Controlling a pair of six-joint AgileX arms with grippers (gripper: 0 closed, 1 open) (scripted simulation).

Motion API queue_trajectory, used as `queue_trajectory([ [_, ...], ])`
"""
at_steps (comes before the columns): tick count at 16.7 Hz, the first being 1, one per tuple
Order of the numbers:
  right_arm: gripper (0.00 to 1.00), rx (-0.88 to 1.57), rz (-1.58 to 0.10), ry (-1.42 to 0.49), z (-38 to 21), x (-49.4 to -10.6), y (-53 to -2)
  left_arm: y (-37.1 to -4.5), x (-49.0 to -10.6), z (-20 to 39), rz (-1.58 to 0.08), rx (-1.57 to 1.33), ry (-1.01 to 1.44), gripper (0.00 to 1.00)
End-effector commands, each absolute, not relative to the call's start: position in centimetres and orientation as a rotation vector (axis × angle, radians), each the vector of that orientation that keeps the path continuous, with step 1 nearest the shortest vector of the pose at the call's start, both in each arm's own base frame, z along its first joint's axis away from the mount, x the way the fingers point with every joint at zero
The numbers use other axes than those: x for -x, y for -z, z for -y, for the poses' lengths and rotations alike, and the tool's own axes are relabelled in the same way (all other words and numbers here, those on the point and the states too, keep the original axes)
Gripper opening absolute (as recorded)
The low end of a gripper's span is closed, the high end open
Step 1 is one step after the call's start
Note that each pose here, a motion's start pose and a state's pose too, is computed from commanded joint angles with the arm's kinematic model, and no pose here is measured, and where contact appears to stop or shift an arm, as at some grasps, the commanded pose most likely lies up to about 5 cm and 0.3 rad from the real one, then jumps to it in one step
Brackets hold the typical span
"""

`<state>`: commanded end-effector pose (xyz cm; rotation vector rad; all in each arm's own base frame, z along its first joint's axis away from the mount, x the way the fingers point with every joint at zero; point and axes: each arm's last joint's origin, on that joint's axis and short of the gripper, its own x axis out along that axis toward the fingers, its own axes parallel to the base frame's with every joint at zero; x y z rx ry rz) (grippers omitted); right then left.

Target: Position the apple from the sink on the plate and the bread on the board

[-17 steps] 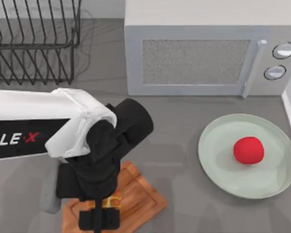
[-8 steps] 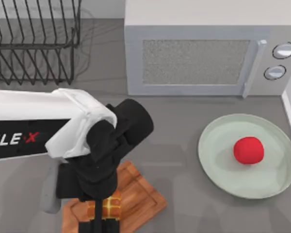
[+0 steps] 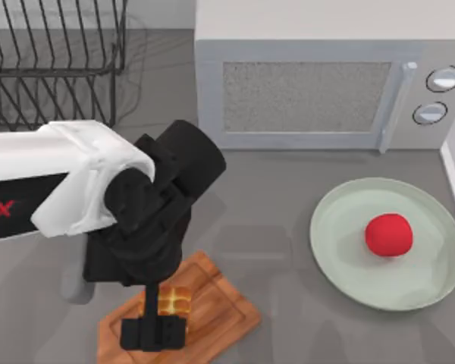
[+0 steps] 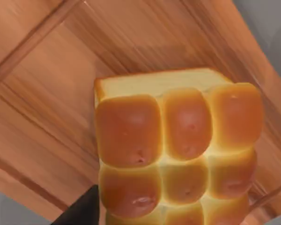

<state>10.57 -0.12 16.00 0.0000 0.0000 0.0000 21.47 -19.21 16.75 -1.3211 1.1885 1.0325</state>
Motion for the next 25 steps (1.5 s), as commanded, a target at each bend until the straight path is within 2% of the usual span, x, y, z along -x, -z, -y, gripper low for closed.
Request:
queue_trajectory([
  [3,1.0,0.0,0.0,0.0,0.1,-10.6,-16.0,-20.9,-22.5,17.0,-1.128,1.423,-0.727,1.0],
  [5,1.0,0.0,0.0,0.0,0.1,-10.6,-16.0,-24.0,-22.5,14.7,-1.028,1.442,-0.491,1.0],
  [8,1.0,0.0,0.0,0.0,0.1,-10.6,-16.0,-27.7,-21.0,10.3,-0.785,1.35,-0.169,1.0],
  [11,1.0,0.0,0.0,0.0,0.1,-10.6,-16.0,-29.3,-18.0,6.2,-0.496,1.115,0.031,1.0],
  [14,1.0,0.0,0.0,0.0,0.1,-10.6,-16.0,-28.2,-14.7,3.3,-0.258,0.812,0.095,1.0],
  [17,1.0,0.0,0.0,0.0,0.1,-10.6,-16.0,-25.4,-12.4,1.7,-0.113,0.533,0.082,1.0],
  [21,1.0,0.0,0.0,0.0,0.1,-10.6,-16.0,-20.8,-10.9,0.6,-0.02,0.242,0.035,1.0],
  [25,1.0,0.0,0.0,0.0,0.1,-10.6,-16.0,-17.1,-10.5,0.2,0.001,0.046,0.006,1.0],
])
